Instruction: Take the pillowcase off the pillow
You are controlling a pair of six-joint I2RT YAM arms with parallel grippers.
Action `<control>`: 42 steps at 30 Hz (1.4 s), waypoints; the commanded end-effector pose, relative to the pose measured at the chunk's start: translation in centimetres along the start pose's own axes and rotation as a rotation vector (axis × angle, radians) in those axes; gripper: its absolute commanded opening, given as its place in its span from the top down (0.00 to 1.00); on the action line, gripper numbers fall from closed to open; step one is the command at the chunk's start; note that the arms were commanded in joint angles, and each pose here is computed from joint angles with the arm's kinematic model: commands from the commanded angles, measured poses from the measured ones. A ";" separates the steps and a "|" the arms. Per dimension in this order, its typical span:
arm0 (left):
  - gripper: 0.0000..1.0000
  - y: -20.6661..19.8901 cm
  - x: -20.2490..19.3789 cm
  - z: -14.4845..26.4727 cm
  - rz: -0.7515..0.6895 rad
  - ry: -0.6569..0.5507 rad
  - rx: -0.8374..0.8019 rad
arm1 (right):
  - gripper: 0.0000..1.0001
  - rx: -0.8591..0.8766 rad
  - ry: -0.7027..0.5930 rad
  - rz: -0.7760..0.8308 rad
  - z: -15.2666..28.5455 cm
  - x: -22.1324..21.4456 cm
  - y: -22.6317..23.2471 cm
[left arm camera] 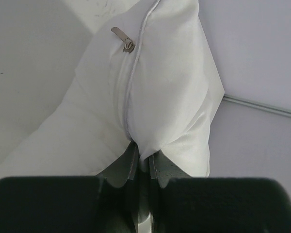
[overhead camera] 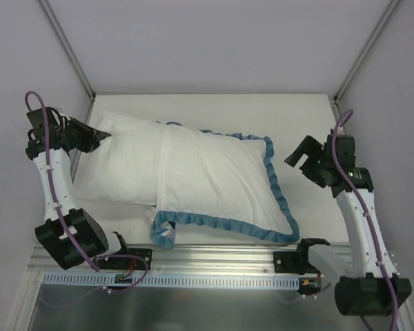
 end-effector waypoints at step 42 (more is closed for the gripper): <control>1.00 -1.0 1.9 4.5 -0.029 -0.116 -0.054 | 0.99 -0.091 -0.158 -0.315 -4.8 12.4 -4.8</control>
Point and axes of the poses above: each gripper's point midway between its finger pads, its own z axis back along the fingers, its own y axis along the line the jaws close on, x = y × z, the point moved 1 cm from there along z, back along the fingers, and after that the axes turned 11 degrees about z, right-handed, at the moved point
